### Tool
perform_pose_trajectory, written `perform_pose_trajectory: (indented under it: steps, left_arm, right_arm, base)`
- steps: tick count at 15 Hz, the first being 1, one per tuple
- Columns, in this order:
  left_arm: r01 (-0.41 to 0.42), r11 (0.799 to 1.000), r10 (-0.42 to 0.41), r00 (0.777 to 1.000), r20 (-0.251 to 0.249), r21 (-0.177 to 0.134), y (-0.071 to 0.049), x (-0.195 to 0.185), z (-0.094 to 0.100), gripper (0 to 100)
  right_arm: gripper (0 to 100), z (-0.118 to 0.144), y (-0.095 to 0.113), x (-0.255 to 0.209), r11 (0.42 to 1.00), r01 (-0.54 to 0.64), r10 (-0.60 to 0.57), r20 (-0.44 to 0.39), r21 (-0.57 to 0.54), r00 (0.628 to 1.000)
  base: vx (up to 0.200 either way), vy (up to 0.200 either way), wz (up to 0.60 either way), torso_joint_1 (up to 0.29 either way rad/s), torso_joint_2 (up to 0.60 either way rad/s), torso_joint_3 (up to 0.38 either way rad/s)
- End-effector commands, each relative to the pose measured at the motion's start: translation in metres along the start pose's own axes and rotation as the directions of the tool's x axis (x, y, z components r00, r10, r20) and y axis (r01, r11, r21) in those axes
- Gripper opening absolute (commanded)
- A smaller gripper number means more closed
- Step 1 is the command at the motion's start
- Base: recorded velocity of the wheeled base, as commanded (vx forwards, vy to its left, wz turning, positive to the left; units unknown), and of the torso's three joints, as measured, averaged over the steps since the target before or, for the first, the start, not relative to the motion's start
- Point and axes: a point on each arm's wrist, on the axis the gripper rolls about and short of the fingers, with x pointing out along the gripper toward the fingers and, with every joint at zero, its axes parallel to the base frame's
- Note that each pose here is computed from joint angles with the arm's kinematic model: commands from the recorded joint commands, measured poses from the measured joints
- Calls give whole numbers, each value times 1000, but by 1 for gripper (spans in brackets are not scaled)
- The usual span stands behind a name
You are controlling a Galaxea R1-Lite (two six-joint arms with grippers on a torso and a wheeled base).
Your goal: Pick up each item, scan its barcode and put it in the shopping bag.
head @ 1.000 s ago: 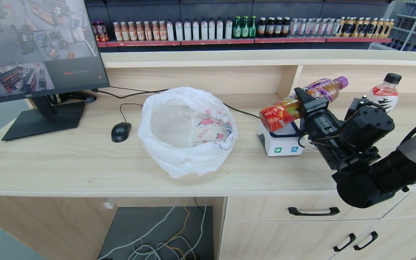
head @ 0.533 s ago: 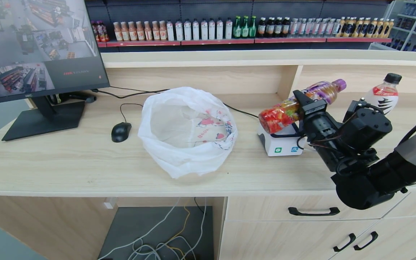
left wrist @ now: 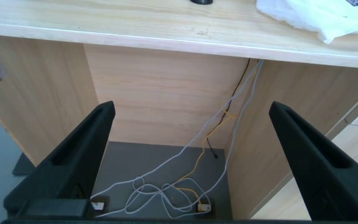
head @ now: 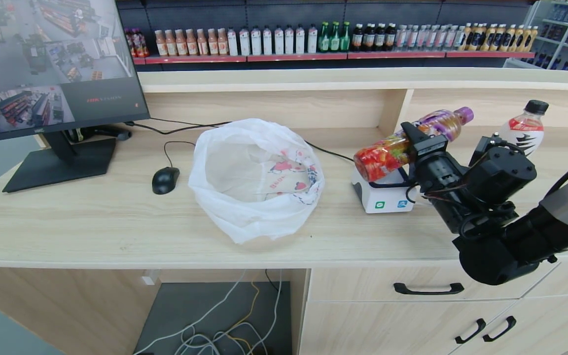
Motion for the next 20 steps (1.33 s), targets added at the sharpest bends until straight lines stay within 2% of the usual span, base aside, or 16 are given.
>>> perform_pose_trajectory:
  steps: [1, 13, 20]
  left_arm:
    - [-1, 1000, 1, 1000, 0, 0, 0, 0, 0, 100]
    - [-1, 1000, 1, 1000, 0, 0, 0, 0, 0, 100]
    - [-1, 1000, 1, 1000, 0, 0, 0, 0, 0, 100]
  right_arm:
    - [0, 7, -2, 2, 1000, -12, 12, 1, 7, 1000]
    - [0, 9, -6, 3, 1000, -17, 17, -21, 2, 1000]
    - [0, 6, 4, 6, 999, -53, 53, -22, 4, 998]
  base:
    - [0, 0, 0, 0, 0, 0]
    - [0, 0, 0, 0, 0, 0]
    - [0, 0, 0, 0, 0, 0]
